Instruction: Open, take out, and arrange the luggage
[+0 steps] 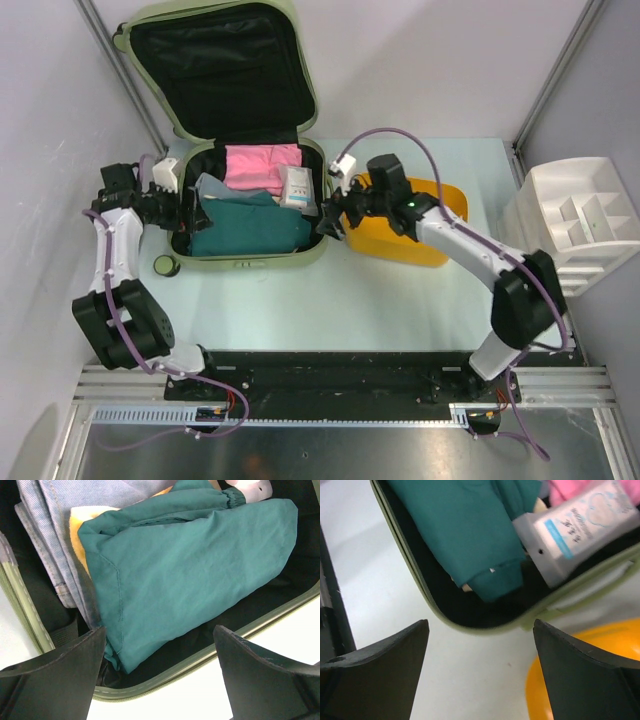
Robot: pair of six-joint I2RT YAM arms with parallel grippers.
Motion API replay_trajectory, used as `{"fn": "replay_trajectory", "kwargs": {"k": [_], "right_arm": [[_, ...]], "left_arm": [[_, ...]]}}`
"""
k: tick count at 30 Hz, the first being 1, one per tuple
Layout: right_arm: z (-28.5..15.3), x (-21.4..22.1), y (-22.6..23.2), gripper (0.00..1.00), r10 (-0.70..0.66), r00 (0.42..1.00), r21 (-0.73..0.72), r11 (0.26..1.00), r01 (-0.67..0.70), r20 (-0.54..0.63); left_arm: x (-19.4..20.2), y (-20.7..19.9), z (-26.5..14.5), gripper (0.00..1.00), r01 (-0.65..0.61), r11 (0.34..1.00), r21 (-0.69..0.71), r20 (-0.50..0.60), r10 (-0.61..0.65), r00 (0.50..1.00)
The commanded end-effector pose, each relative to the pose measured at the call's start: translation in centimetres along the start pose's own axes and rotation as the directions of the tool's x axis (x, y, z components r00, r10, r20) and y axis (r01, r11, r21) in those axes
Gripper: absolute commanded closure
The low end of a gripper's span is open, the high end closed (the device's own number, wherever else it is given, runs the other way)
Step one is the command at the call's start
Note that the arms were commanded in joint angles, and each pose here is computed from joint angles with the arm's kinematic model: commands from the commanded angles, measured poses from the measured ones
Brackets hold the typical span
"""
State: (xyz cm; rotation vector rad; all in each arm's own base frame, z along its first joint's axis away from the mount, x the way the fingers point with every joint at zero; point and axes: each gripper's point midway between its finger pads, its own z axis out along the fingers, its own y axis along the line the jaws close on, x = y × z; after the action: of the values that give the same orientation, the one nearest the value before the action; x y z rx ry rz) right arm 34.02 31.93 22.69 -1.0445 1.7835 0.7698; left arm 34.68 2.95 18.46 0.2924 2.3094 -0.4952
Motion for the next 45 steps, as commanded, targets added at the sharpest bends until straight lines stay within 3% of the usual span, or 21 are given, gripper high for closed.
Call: {"fn": "replay_trajectory", "kwargs": {"k": [1, 11, 17, 23, 27, 30, 31, 37, 41, 45], "right_arm": [[3.6, -3.7, 1.1, 0.11, 0.087, 0.992, -0.080, 0.994, -0.079, 0.096], [8.3, -4.5, -0.9, 0.10, 0.020, 0.994, -0.110, 0.994, -0.009, 0.103], [9.2, -5.2, -1.3, 0.08, -0.027, 0.992, -0.119, 0.992, 0.042, 0.124], [10.3, -5.0, -1.8, 0.04, -0.095, 0.988, -0.134, 0.985, 0.111, 0.122], [11.0, -4.9, -1.9, 0.01, -0.160, 0.977, -0.151, 0.972, 0.181, 0.139], [11.5, -5.0, -1.9, 0.00, -0.226, 0.960, -0.162, 0.954, 0.253, 0.166], [11.6, -5.2, -2.0, 0.00, -0.266, 0.947, -0.154, 0.943, 0.294, 0.178], [12.9, -5.9, -1.6, 0.00, -0.433, 0.865, -0.140, 0.868, 0.476, 0.253], [13.9, -6.2, 0.3, 0.00, -0.533, 0.788, -0.146, 0.792, 0.592, 0.308], [14.1, -6.9, 2.7, 0.00, -0.607, 0.687, -0.146, 0.697, 0.702, 0.399]], "left_arm": [[-0.4, -0.6, 1.2, 0.07, -0.098, 0.994, 0.042, -0.011, 0.098, 0.995], [-5.0, 3.0, 5.6, 0.08, -0.106, 0.994, 0.017, -0.022, 0.107, 0.994], [-4.2, 4.3, 7.8, 0.05, -0.095, 0.995, 0.036, -0.059, 0.097, 0.994], [-2.3, 2.8, 8.9, 0.07, -0.083, 0.988, 0.128, -0.076, 0.093, 0.993], [-2.5, 1.3, 8.6, 0.13, -0.132, 0.973, 0.187, -0.040, 0.141, 0.989], [-2.6, -0.9, 7.6, 0.30, -0.207, 0.949, 0.237, 0.011, 0.211, 0.977], [-3.1, -1.9, 6.7, 0.41, -0.258, 0.937, 0.236, 0.040, 0.255, 0.966], [-1.1, -6.0, 4.2, 0.84, -0.425, 0.859, 0.285, 0.130, 0.405, 0.905], [1.7, -8.5, 2.9, 0.99, -0.577, 0.766, 0.283, 0.175, 0.550, 0.816], [3.8, -10.4, 1.7, 1.00, -0.726, 0.645, 0.238, 0.204, 0.697, 0.687]]}}
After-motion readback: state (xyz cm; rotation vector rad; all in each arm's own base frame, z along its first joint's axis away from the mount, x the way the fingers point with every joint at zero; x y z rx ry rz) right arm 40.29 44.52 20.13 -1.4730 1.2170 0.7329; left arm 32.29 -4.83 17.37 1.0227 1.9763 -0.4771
